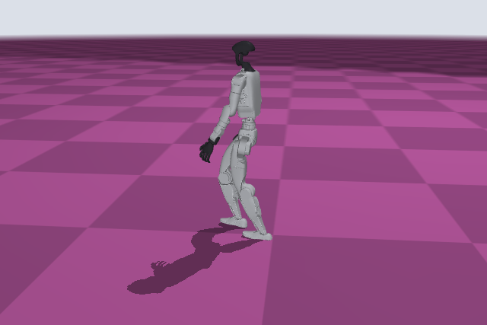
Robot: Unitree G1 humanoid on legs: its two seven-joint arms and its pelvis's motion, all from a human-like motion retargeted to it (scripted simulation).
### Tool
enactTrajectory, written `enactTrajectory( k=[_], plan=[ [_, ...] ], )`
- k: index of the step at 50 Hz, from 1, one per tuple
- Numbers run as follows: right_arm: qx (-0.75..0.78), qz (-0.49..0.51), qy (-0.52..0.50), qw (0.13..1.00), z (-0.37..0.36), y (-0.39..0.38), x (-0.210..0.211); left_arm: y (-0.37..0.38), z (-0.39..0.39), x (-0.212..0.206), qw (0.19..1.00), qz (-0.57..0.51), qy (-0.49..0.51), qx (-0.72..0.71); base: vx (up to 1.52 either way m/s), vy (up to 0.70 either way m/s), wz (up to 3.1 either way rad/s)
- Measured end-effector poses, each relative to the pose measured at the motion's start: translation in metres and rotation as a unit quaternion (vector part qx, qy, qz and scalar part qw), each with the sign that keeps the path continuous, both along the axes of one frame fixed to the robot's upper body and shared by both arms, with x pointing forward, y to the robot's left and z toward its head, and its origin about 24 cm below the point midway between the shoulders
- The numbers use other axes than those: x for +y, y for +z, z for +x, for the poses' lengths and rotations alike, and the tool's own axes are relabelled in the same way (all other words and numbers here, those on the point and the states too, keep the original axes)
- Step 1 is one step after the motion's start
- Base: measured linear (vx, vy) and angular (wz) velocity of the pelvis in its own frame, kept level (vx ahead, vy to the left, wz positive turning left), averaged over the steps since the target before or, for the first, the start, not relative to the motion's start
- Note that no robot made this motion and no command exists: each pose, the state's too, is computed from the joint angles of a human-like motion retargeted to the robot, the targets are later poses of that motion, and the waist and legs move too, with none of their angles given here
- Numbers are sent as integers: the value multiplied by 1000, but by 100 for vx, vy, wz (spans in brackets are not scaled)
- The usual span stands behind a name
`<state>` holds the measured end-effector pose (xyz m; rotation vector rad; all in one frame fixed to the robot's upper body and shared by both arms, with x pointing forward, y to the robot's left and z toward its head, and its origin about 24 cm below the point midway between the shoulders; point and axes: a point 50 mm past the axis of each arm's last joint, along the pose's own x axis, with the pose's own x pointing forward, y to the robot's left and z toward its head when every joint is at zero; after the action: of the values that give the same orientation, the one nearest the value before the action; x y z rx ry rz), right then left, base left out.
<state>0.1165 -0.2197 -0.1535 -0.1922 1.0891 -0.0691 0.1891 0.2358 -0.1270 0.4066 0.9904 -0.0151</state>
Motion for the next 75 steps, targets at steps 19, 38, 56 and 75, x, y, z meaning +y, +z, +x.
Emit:
enactTrajectory(
  k=[19, 38, 56, 75],
  plan=[
    [53, -39, 2, 998, -28, -6, -16, -11, -6, -38, 999, -34, -19, 15, 62, -14, 6],
    [-108, -24, 87, 990, 64, 28, 19, -24, -27, -53, 996, -9, -60, 68, 34, -1, -34],
    [75, -69, 13, 995, -26, -7, -20, -19, -15, -59, 992, 20, -113, 51, 10, 9, 9],
    [60, -49, 45, 996, -16, -7, -5, -17, -9, -66, 989, 15, -135, 50, 2, 2, 19]
  ],
)
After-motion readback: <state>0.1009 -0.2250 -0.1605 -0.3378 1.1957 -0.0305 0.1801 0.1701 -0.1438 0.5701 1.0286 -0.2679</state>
